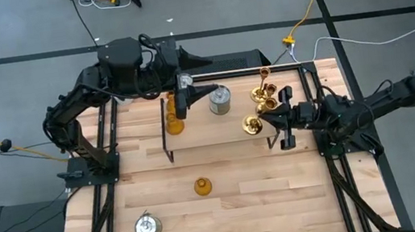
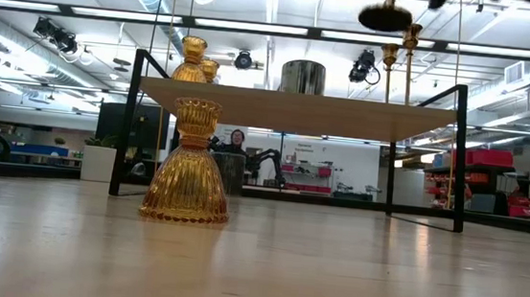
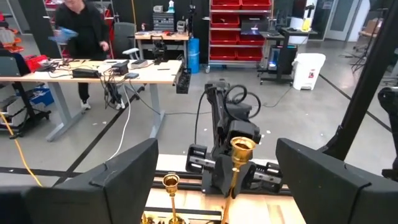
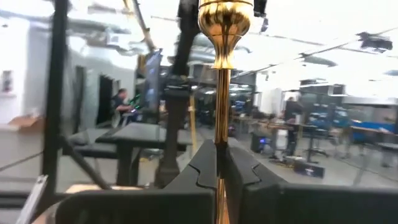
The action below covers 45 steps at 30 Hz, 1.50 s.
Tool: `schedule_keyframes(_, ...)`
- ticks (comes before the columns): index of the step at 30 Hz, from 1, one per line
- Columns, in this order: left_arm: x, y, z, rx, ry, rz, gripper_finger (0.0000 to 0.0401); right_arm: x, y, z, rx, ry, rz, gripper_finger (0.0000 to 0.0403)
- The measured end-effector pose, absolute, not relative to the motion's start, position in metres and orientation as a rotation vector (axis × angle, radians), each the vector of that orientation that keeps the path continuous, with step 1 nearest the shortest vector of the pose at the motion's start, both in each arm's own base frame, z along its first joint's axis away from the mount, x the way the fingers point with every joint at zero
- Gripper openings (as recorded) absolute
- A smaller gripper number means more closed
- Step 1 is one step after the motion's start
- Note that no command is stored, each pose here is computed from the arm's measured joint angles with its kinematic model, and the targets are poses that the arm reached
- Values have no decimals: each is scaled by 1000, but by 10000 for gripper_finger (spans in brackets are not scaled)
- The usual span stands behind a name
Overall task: Pick & Place candle stick holders
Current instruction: Put the candle holder on the shelf aligned with the other candle holder
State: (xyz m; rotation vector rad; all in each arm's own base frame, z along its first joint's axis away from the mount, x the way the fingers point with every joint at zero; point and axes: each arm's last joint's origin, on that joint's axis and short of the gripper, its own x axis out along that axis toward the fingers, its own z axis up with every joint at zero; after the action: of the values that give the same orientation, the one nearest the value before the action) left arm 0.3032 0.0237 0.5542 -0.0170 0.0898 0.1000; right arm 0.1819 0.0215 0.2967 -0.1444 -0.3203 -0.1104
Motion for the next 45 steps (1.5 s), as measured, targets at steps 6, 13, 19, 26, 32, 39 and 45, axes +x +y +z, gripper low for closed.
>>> schedule_keyframes(6, 303, 24, 554, -17, 90, 110, 332, 177, 19, 276, -122, -323, -163, 1)
schedule_keyframes(13, 303, 24, 554, -17, 90, 110, 332, 179, 18, 269, -123, -257, -183, 1)
schedule_keyframes(19, 303, 24, 554, -17, 90, 110, 332, 179, 18, 262, -106, -225, -195, 1)
schedule_keyframes(26, 303, 24, 554, -17, 90, 110, 332, 171, 16, 237, -53, -223, -221, 1)
schedule_keyframes(32, 303, 24, 554, -17, 90, 110, 332, 167, 14, 236, -32, -254, -274, 1)
schedule_keyframes(39, 304, 24, 554, -18, 91, 110, 332, 168, 13, 232, -8, -212, -308, 1)
schedule_keyframes(45, 304, 24, 554, -18, 91, 110, 332, 169, 13, 229, -26, -188, -312, 1)
